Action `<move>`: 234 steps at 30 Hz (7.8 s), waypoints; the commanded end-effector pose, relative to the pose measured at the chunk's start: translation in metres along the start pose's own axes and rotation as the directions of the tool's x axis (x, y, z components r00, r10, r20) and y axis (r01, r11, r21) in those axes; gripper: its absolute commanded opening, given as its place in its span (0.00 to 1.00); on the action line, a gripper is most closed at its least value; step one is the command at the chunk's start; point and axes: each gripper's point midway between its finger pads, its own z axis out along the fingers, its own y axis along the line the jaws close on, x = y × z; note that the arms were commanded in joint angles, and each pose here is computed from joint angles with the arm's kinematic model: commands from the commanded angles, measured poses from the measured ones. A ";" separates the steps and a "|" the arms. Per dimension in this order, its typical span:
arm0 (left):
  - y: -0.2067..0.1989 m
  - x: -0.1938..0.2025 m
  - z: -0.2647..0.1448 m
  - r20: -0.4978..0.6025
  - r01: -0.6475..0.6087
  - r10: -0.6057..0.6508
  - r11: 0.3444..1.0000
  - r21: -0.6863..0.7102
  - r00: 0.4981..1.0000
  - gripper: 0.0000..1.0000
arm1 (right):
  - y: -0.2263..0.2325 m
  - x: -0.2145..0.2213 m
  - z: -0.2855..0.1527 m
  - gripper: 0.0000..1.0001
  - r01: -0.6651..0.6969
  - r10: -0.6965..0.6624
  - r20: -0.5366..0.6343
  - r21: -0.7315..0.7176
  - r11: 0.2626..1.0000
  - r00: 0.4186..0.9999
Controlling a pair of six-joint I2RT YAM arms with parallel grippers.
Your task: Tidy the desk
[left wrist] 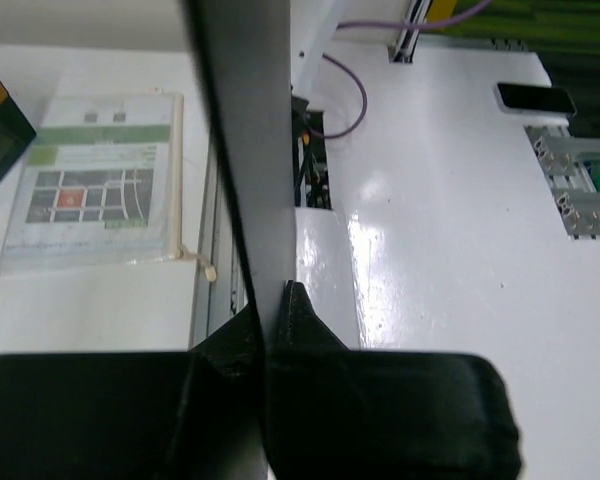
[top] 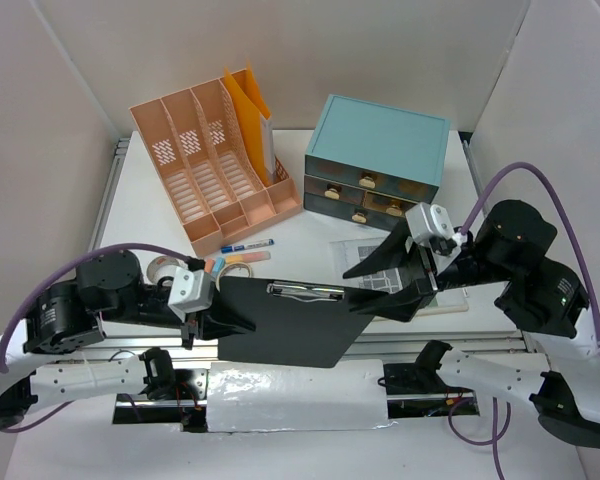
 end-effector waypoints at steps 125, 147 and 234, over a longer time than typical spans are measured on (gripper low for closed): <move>0.152 0.218 0.188 0.152 0.707 -0.838 0.328 -0.626 0.523 1.00 | -0.157 0.114 -0.153 1.00 -0.533 0.176 0.529 0.846 -0.025 0.830; 0.163 0.333 0.241 0.137 0.639 -0.946 0.087 -0.764 0.293 0.79 | -0.133 0.115 -0.160 1.00 -0.547 0.152 0.534 0.835 0.063 0.832; 0.161 0.125 -0.043 0.409 0.471 -0.493 0.002 -0.882 0.768 1.00 | -0.133 0.191 0.001 1.00 -0.325 0.306 0.192 0.818 0.475 0.932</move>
